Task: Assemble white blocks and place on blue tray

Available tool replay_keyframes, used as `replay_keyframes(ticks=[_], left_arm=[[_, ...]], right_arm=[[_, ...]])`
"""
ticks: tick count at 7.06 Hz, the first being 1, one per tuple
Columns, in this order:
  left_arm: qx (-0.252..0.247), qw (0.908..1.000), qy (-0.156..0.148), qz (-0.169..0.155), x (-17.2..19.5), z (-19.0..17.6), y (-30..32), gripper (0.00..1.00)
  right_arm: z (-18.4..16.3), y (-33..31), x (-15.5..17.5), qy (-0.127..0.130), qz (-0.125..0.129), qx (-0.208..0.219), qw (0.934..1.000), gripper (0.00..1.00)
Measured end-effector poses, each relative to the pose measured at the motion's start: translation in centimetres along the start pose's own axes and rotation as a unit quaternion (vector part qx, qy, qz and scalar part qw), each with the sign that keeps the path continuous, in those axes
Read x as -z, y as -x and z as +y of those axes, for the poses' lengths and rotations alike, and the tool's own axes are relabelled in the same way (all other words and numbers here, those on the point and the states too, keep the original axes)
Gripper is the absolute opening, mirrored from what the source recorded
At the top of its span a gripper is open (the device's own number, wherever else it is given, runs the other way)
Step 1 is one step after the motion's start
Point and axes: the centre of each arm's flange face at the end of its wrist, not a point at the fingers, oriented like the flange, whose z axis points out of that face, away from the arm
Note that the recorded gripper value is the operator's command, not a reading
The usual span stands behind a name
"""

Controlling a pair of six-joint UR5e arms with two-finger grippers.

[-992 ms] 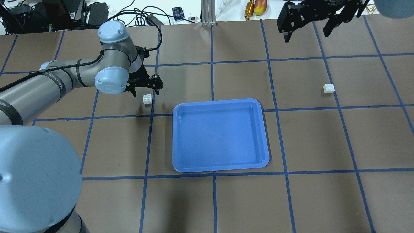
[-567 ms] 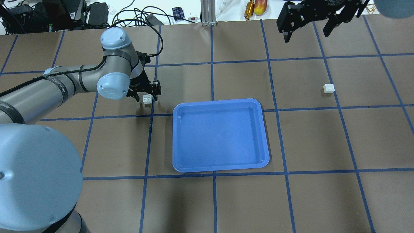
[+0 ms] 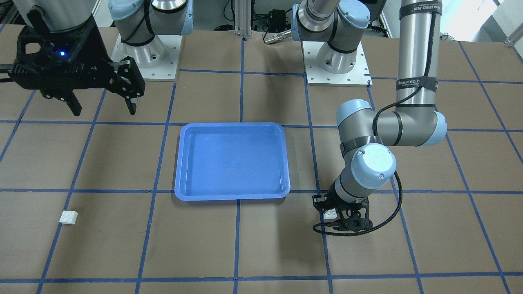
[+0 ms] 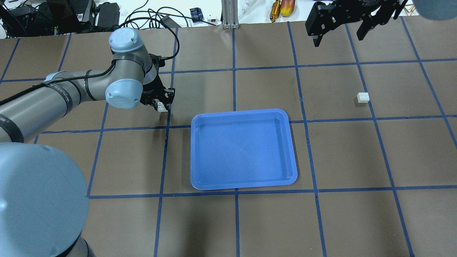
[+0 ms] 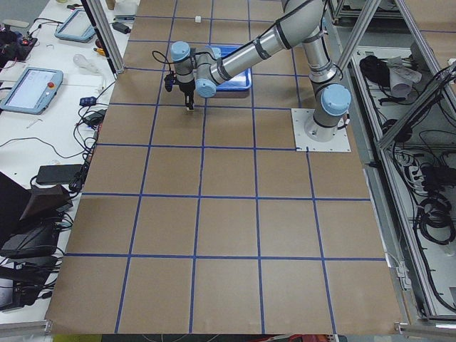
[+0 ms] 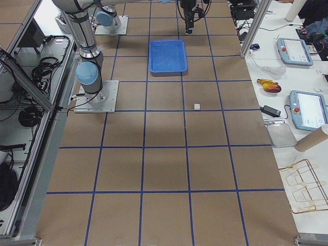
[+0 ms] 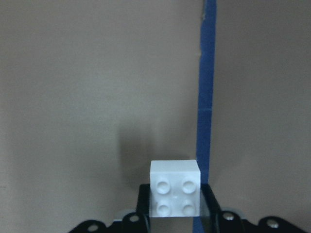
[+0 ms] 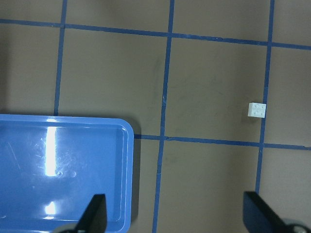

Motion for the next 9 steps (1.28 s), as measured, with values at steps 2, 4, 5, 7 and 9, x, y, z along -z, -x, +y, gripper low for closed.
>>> replay_keyframes(ticks=[2,4,5,7,9], left_arm=[[0.017,0.9997,0.001,0.016,3.5,2.3,-4.1,0.02],[0.025,0.9994,-0.004,0.024,6.9,7.7,-13.8,0.01],[0.041,0.9988,-0.002,0.026,7.1,10.5,-18.3,0.01],[0.076,0.9969,0.009,0.019,5.3,14.1,-23.6,0.00],[0.083,0.9964,0.007,0.017,2.1,16.2,-25.6,0.00]], right_arm=[[0.0,0.0,0.0,0.000,0.000,0.000,1.0000,1.00],[0.0,0.0,-0.1,0.000,0.000,0.000,1.0000,1.00],[0.0,0.0,-0.1,0.000,0.000,0.000,1.0000,1.00],[-0.1,-0.3,-0.3,0.003,0.003,0.010,0.9999,1.00],[-0.8,-3.8,-1.5,0.014,0.006,0.088,0.9960,1.00]])
